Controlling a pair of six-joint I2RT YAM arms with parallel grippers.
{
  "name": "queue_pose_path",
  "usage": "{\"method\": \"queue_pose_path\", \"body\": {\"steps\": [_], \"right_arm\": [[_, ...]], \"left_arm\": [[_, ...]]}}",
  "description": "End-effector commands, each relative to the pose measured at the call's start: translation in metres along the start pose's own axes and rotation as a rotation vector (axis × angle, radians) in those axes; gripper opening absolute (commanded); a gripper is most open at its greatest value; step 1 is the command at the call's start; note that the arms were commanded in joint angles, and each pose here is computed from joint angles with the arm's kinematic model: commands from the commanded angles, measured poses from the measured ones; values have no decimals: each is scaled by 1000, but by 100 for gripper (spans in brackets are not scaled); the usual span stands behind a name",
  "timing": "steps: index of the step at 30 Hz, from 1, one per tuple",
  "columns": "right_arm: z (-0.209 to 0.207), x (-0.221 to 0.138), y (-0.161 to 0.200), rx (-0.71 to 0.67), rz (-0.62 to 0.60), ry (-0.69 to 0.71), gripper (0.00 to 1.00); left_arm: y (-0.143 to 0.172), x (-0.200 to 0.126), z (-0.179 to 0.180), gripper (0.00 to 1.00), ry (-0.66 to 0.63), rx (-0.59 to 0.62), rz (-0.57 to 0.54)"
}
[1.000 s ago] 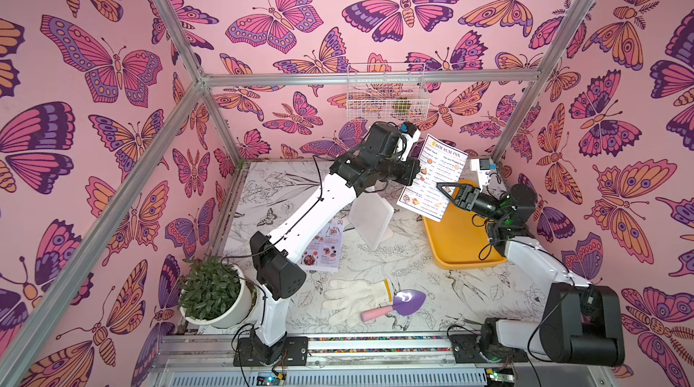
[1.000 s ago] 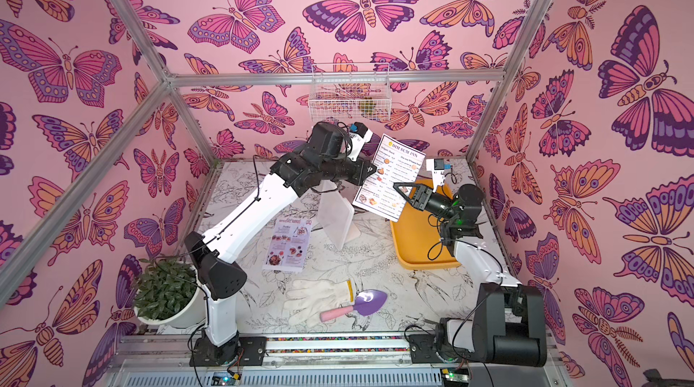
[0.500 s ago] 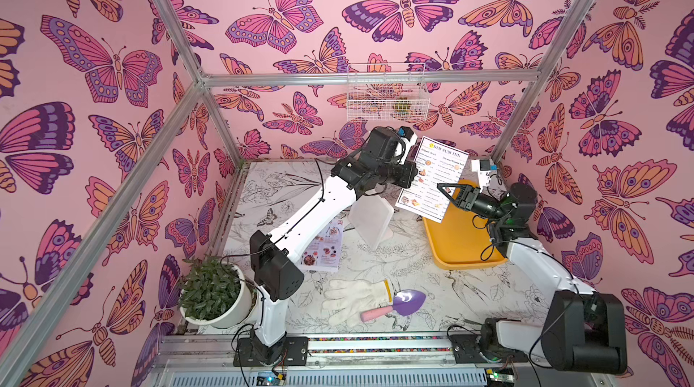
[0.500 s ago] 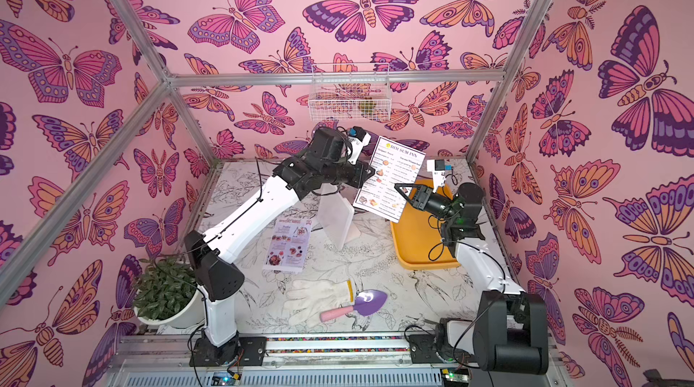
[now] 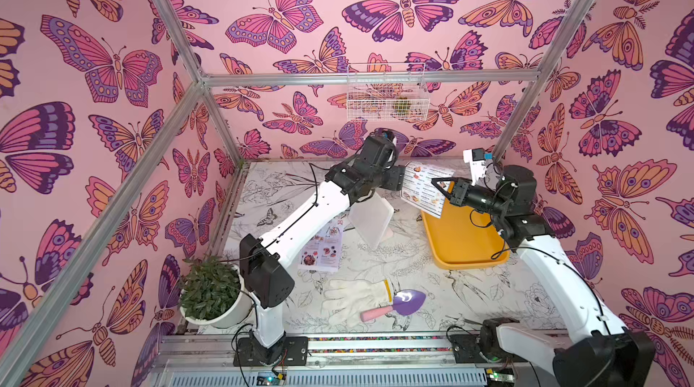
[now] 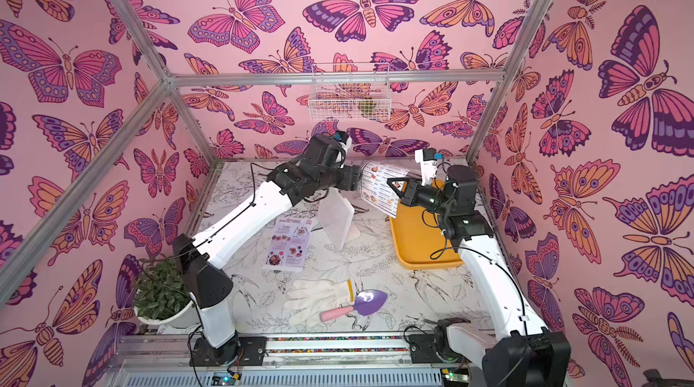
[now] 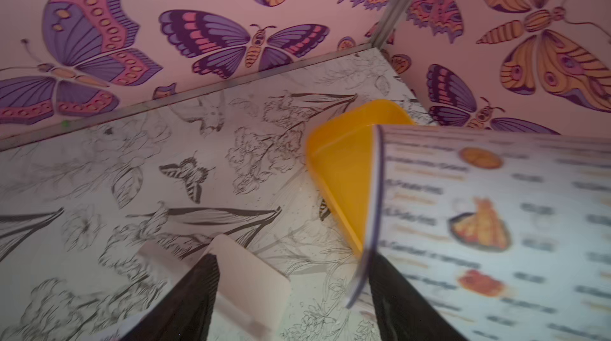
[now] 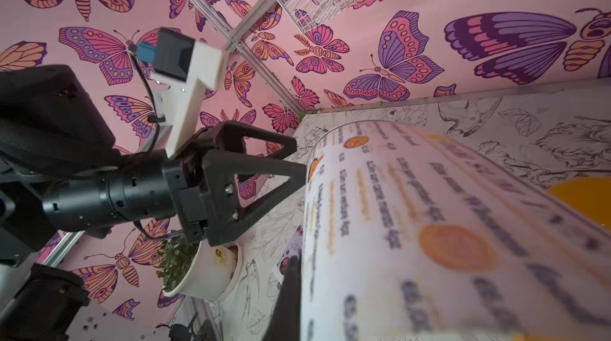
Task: Replace the menus in the menu holders
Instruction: Pick up the menu from the storage box.
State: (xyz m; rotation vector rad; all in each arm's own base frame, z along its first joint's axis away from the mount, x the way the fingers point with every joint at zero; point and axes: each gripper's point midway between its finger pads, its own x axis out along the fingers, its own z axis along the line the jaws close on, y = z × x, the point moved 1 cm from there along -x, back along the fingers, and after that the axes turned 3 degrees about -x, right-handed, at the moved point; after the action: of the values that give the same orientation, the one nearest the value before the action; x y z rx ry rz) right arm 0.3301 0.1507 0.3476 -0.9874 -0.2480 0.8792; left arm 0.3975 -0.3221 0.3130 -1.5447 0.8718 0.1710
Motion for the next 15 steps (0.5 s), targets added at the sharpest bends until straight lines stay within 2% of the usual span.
{"method": "queue_pose_path", "body": {"steps": [1, 4, 8, 10, 15], "right_arm": [[-10, -3, 7, -78, 54, 172, 0], [2, 4, 1, -144, 78, 230, 0], [23, 15, -4, -247, 96, 293, 0], [34, 18, -10, -293, 87, 321, 0], [54, 25, -19, -340, 57, 351, 0]], "left_arm": [[17, -22, 67, 76, -241, -54, 2], [57, -20, 100, 72, -301, -119, 83], [101, 7, 124, 69, -308, -181, 180], [107, 26, 125, 69, -286, -182, 194], [97, 62, 120, 69, -244, -167, 159]]}}
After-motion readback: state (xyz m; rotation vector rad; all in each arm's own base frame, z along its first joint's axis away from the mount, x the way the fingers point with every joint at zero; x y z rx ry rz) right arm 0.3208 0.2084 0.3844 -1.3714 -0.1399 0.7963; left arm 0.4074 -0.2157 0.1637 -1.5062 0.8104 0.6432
